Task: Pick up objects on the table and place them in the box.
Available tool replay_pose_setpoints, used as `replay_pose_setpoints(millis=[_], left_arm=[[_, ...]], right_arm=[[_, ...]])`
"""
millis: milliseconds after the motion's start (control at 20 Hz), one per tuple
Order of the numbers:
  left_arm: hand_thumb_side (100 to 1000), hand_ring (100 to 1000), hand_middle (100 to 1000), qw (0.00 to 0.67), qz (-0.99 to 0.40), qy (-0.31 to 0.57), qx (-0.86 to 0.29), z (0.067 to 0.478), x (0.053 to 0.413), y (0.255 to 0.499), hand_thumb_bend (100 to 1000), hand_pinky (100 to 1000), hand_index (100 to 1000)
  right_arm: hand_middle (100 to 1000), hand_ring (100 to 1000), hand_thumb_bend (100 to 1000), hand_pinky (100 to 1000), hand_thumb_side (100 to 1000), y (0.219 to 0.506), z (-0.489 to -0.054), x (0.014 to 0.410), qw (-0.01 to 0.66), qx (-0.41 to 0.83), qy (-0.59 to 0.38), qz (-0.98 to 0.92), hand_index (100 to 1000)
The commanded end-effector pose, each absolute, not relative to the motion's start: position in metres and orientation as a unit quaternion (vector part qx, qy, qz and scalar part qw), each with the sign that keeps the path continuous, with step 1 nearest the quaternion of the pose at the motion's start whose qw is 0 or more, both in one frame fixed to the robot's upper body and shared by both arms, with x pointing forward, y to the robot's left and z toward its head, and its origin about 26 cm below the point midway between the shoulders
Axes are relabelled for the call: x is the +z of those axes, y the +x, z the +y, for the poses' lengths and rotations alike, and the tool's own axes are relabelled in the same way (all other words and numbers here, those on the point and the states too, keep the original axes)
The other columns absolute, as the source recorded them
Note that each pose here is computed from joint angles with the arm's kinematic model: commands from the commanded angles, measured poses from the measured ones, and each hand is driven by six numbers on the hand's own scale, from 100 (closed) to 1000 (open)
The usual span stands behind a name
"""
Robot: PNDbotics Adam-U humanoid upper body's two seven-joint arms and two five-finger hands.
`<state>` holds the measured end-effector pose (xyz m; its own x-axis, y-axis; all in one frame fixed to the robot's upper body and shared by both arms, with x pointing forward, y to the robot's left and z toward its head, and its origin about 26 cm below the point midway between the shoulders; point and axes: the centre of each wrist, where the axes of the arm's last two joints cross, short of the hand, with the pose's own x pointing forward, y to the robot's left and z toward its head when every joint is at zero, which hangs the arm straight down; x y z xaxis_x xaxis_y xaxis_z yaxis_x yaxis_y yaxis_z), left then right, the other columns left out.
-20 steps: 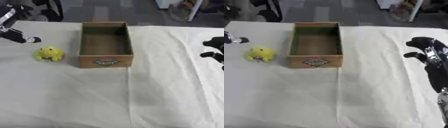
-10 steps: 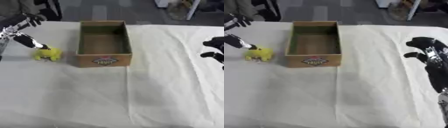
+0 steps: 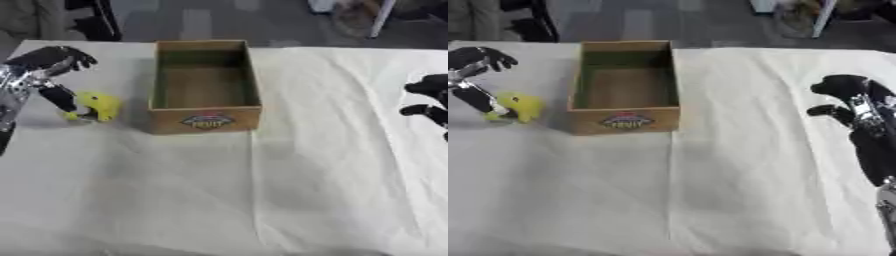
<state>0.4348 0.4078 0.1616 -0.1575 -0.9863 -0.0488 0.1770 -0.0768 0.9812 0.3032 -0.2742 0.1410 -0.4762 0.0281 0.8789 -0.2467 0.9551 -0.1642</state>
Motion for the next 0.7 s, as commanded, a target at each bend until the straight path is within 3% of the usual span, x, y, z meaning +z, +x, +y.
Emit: replay_pose_setpoints(millis=[50,400,700], left_arm=[[299,758,771,0.476,-0.465,0.450,-0.595,0.415,0.170,0.435,803,762,889],[294,757,769,0.481,-0.462,0.453,-0.593,0.417,0.160,0.435,710,760,883],[262,750,759,0.483,-0.468,0.452,-0.586,0.418,0.159,0.435,555,755,872]], right_arm=[[647,803,100,622,626,0.304,-0.275,0.147,0.499,0.144,0.059,-0.852,724],[646,802,100,622,630,0.305,-0.275,0.147,0.499,0.145,0.059,-0.852,724],[647,801,100,623,631,0.305,-0.274,0.147,0.499,0.145,0.059,-0.853,724]])
